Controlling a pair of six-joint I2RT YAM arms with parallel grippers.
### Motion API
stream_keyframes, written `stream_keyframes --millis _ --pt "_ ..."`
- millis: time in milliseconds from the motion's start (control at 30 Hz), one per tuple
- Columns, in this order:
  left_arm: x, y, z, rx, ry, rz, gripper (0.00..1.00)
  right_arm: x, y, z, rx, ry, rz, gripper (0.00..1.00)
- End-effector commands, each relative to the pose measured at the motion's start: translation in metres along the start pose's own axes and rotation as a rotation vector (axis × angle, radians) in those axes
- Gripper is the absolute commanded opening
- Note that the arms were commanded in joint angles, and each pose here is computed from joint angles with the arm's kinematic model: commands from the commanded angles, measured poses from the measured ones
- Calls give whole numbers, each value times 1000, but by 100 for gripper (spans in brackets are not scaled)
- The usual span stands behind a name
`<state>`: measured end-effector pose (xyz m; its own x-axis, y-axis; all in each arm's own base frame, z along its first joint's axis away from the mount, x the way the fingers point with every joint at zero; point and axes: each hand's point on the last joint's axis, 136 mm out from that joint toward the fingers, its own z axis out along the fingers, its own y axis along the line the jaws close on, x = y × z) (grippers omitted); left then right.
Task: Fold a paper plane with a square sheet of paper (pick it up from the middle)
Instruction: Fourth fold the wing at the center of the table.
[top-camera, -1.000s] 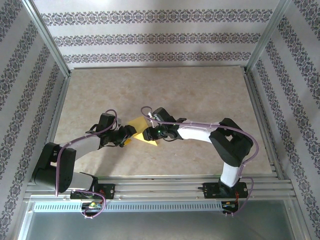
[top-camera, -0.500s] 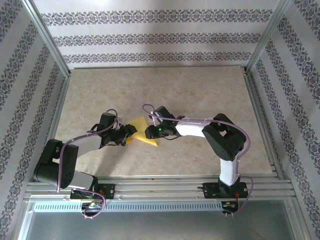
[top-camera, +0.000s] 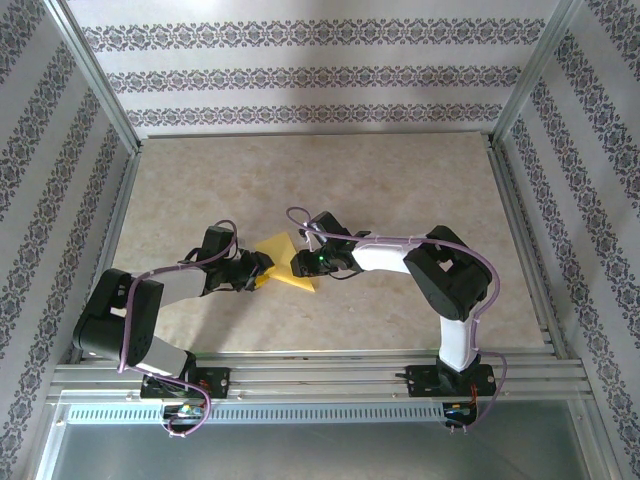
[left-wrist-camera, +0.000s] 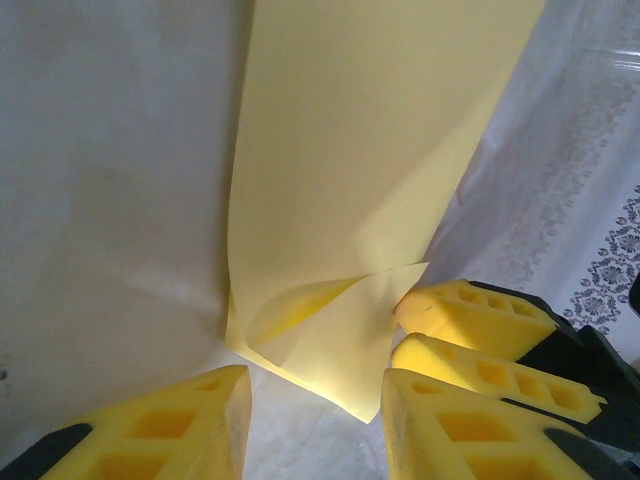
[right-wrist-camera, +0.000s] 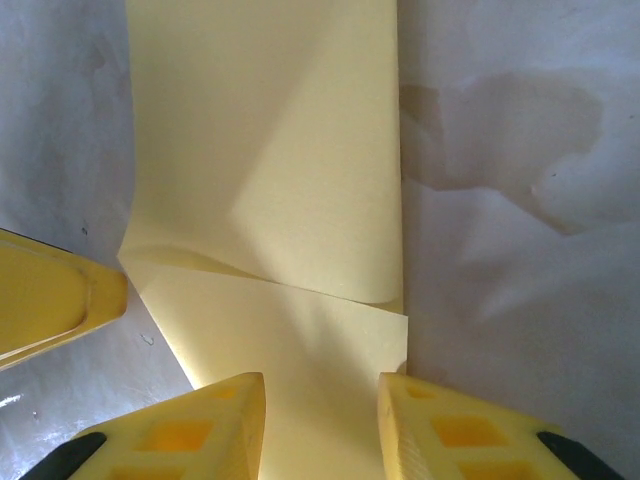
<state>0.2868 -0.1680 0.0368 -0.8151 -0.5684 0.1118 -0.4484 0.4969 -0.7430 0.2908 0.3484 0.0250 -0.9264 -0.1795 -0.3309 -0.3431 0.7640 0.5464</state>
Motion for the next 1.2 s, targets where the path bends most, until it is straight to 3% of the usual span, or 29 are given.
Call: stream_keyframes --millis 0,233,467,1167 --pt "-1 -2 4 -3 -3 -9 40 8 -10 5 8 30 32 35" --pt "-3 -3 6 8 -2 -12 39 9 -11 6 12 37 32 33" --pt "-5 -11 8 35 2 -2 28 10 -12 6 15 39 31 31" --pt "-5 -15 16 70 28 29 19 10 -15 6 16 41 37 30"
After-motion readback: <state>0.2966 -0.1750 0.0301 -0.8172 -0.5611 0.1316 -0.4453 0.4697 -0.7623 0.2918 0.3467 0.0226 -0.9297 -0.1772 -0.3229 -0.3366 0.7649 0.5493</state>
